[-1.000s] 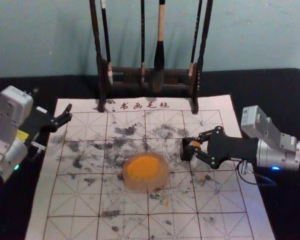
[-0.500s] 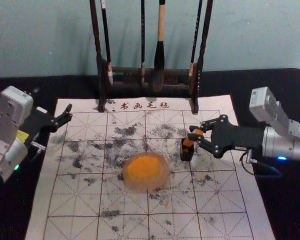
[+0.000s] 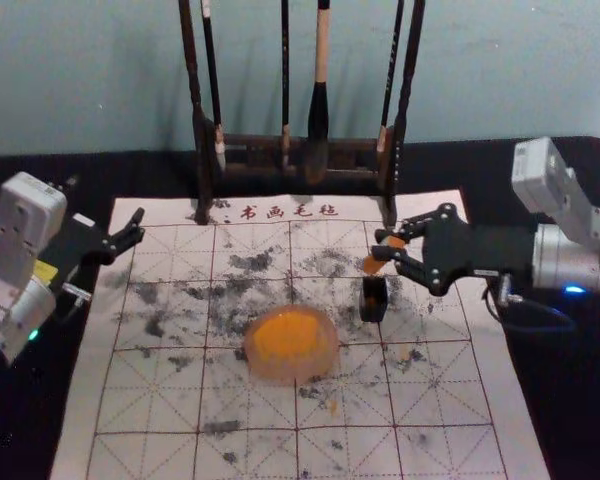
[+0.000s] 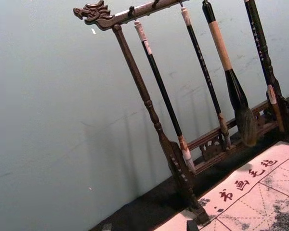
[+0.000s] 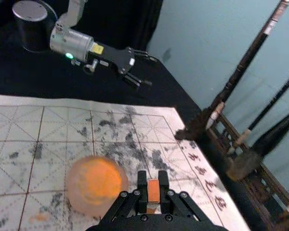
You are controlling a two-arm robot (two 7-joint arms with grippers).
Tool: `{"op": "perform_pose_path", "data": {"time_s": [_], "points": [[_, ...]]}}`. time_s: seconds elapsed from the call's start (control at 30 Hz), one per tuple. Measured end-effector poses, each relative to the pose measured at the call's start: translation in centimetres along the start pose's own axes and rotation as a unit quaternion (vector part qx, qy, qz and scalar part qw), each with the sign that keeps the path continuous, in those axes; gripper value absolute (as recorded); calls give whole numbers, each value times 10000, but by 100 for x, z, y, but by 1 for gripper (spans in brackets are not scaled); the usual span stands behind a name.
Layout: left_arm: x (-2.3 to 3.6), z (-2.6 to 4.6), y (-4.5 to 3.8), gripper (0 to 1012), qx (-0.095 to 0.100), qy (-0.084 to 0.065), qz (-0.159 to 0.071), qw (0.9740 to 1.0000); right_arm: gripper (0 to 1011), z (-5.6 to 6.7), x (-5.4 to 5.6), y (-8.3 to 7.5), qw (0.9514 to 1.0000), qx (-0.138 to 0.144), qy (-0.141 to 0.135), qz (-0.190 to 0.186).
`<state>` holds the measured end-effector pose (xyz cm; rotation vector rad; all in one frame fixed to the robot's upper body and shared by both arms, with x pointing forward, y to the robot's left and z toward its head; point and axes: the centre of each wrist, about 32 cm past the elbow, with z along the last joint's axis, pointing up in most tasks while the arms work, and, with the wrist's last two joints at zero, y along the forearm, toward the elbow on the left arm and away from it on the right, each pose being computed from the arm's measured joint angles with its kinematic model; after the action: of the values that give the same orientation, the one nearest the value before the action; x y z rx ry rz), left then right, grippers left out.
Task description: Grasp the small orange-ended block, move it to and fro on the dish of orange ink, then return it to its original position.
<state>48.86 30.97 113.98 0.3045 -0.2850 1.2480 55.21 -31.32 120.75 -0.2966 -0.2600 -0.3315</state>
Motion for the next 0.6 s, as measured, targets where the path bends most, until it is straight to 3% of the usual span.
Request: {"op": "perform_pose_path", "data": {"time_s": [0.3, 0.6], "points": [[0, 0, 0, 1001, 0, 0, 0, 10000, 133, 68, 129, 312, 9991, -16, 90, 425], [0, 0, 0, 1001, 0, 0, 0, 10000, 133, 86, 286, 663, 9944, -241, 27, 1033]]}}
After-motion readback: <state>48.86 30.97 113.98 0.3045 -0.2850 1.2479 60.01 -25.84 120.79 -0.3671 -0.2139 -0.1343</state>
